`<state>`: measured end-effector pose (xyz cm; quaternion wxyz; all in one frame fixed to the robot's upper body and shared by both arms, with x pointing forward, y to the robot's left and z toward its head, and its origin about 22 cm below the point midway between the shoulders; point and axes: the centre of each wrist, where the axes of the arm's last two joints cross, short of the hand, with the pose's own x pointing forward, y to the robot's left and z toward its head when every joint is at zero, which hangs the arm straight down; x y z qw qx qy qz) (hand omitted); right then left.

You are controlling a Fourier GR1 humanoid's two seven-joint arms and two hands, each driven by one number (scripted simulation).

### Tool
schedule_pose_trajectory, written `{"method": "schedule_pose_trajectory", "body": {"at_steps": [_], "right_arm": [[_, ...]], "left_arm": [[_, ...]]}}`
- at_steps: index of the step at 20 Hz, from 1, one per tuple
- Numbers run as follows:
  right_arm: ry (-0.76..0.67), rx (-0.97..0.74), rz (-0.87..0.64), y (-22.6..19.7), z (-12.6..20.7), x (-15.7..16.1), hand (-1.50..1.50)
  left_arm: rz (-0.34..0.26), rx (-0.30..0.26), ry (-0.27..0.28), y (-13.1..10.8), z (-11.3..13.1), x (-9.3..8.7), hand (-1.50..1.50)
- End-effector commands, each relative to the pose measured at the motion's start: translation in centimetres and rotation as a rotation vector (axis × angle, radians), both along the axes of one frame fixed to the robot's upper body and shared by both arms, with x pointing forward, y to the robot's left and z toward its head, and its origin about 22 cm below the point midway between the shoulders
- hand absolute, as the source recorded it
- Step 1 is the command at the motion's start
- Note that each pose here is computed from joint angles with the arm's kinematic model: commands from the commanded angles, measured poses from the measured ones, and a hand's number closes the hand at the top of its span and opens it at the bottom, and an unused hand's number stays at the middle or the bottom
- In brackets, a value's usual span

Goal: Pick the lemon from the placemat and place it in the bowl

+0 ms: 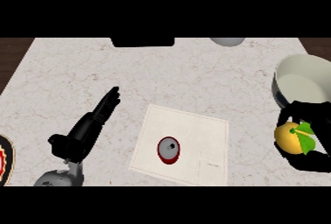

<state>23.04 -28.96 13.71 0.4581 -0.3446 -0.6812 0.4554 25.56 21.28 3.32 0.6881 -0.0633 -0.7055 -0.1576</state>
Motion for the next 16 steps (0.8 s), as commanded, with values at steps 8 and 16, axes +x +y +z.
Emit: {"method": "schedule_pose_trajectory", "body": {"at_steps": [8,16], "right_arm": [[-0.067,0.149,-0.184,-7.0,4.9,1.9,1.50],[-0.234,0.032,-0.303,-9.5,2.4,8.1,1.50]], "left_arm": [[-0.030,-0.017,-0.006,-0.9,-1.0,0.2,0.00],[-0.047,0.014,-0.017,-0.4,1.4,0.7,0.00]]}}
